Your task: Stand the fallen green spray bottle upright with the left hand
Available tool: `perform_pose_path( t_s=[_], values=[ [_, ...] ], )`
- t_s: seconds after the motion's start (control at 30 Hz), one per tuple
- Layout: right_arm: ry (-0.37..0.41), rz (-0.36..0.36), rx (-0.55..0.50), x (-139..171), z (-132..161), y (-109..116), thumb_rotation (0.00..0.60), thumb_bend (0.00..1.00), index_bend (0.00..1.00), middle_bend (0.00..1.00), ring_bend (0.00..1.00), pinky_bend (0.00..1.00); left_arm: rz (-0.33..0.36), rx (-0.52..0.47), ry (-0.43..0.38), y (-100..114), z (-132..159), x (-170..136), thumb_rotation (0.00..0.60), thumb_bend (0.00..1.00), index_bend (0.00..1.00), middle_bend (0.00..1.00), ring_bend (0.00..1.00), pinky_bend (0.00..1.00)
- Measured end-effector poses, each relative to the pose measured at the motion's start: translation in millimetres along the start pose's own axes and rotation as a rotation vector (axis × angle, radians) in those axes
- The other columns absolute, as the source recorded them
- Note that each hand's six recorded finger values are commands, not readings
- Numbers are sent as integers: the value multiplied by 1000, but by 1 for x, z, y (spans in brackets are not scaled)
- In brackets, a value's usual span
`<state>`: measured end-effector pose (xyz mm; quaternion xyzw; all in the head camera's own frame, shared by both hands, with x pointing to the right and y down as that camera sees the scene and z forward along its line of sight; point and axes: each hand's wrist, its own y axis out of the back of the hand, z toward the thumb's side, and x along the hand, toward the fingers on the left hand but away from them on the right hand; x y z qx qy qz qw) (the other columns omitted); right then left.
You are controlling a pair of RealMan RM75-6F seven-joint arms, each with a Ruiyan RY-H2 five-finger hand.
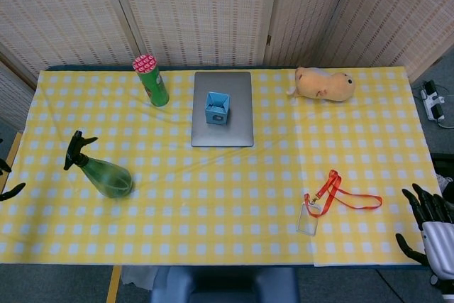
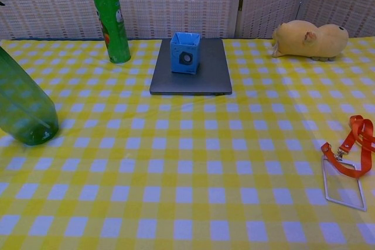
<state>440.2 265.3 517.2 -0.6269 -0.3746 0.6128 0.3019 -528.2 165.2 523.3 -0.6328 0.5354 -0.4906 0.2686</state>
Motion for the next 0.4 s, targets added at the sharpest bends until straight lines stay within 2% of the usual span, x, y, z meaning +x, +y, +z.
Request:
perform_pose_path(
  t_s=[0.07, 0.23, 0.3, 0.4],
  values=[
    [10, 12, -11, 1, 1, -1, 600, 376, 0, 0, 0, 0, -8, 96, -11, -12, 1, -9, 600, 159, 188, 0, 0, 0],
    [23, 15, -11, 1, 2, -1, 600, 376, 0, 0, 0, 0, -96, 359, -24, -53, 10, -34, 600, 157, 150, 0, 0, 0],
    [25, 15, -9, 1, 3, -1, 600, 376, 0, 0, 0, 0, -139, 412, -29, -69, 16, -44, 600, 155, 136, 0, 0, 0],
    [34, 16, -8, 2, 4, -1, 600, 376, 0, 0, 0, 0, -182, 417, -21, -84, 23, -55, 600, 153, 128, 0, 0, 0]
  ],
)
